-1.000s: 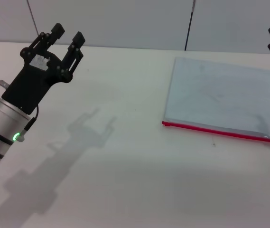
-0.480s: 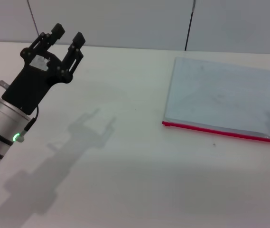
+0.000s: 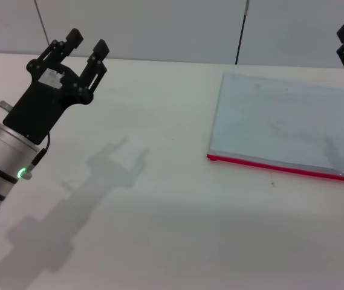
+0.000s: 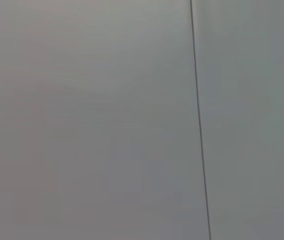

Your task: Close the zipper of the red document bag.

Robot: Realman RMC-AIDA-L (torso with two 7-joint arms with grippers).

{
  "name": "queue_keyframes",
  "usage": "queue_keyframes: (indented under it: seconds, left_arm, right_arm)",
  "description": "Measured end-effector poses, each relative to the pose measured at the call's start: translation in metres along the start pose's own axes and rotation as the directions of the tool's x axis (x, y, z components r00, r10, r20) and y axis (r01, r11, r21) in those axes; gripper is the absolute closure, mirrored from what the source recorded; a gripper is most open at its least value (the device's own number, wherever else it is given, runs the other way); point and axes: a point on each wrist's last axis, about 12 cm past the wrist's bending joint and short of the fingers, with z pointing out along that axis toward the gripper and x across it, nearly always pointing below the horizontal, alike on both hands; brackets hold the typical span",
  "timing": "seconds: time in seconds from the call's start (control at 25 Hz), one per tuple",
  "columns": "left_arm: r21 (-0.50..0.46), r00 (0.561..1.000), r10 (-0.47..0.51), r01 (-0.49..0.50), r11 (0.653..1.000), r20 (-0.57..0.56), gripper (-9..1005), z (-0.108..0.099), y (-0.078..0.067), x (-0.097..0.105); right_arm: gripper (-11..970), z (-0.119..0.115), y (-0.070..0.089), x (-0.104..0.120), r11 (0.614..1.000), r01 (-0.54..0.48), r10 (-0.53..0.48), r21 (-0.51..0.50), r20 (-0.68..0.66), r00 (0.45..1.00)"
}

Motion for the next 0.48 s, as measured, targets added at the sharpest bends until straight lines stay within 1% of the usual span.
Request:
queue_keyframes:
  seconds: [0.28, 0.48]
  left_arm:
    - [-0.003, 1.000, 0.000, 0.000, 1.000, -0.002, 470, -0.0013, 0.0000, 0.0003]
    - [-0.002, 1.000, 0.000, 0.000, 1.000, -0.001, 470, -0.0009, 0.0003, 0.0001]
  right_arm:
    - [345, -0.0018, 0.0049, 0.0009, 0.999, -0.012, 0.012, -0.031, -0.003, 1.000]
    - [345, -0.0011, 0.0053, 0.0008, 0.999, -0.012, 0.012, -0.035, -0.003, 1.000]
